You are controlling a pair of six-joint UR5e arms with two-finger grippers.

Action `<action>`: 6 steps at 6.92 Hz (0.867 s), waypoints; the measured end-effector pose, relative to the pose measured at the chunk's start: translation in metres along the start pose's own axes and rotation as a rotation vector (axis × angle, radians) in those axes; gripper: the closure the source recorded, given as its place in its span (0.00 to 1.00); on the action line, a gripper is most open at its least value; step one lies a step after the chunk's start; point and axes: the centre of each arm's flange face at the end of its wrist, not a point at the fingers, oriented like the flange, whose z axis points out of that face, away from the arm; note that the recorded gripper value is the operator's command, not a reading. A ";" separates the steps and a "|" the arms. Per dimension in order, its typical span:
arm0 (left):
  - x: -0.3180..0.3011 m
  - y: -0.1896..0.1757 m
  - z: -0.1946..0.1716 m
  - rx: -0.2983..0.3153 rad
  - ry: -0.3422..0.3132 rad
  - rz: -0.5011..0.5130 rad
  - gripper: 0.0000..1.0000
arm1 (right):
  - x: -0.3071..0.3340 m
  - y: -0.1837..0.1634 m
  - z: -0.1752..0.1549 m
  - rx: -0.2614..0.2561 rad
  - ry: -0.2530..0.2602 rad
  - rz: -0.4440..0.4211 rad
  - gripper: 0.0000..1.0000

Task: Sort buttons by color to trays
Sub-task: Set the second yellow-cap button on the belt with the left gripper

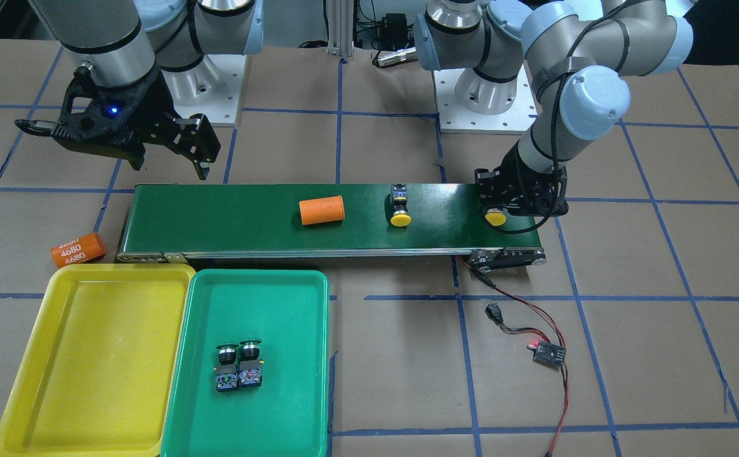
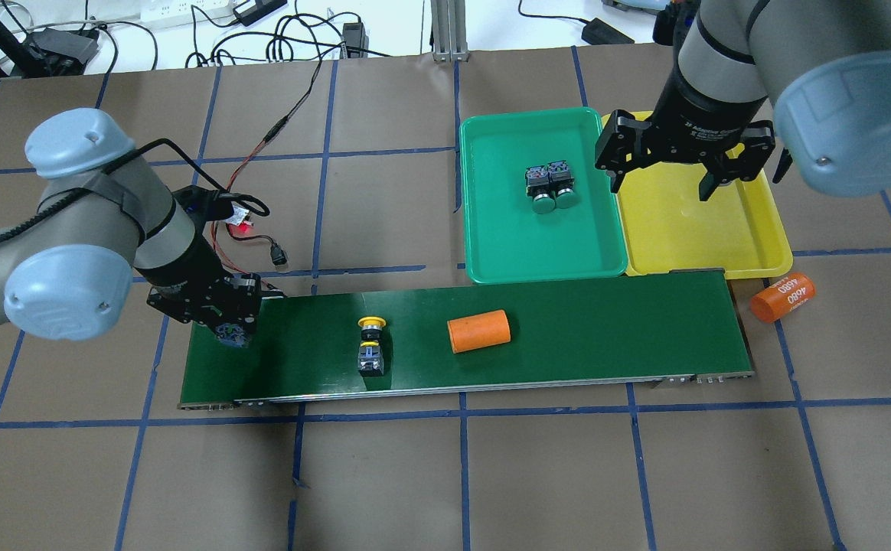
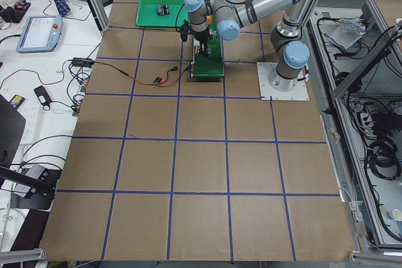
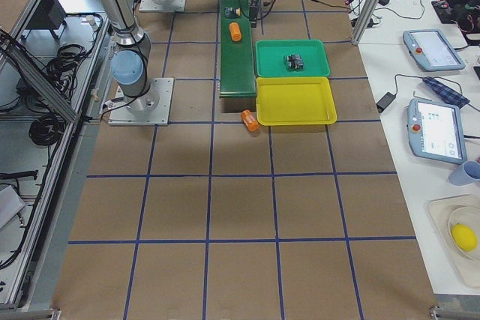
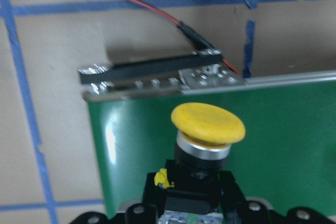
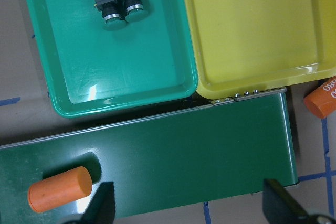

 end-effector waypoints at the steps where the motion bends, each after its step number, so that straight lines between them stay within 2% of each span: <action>1: 0.010 0.005 0.010 -0.016 0.002 -0.049 0.85 | -0.001 0.001 0.002 -0.009 -0.002 0.000 0.00; 3: 0.016 0.007 0.027 -0.042 0.020 -0.104 0.00 | -0.001 0.002 0.003 -0.019 -0.002 0.000 0.00; 5: 0.017 -0.003 0.033 -0.010 0.029 -0.113 0.00 | -0.001 0.003 0.004 -0.023 0.000 -0.001 0.00; 6: 0.018 -0.008 0.019 0.024 0.029 -0.108 0.00 | -0.001 0.004 0.007 -0.029 0.001 0.000 0.00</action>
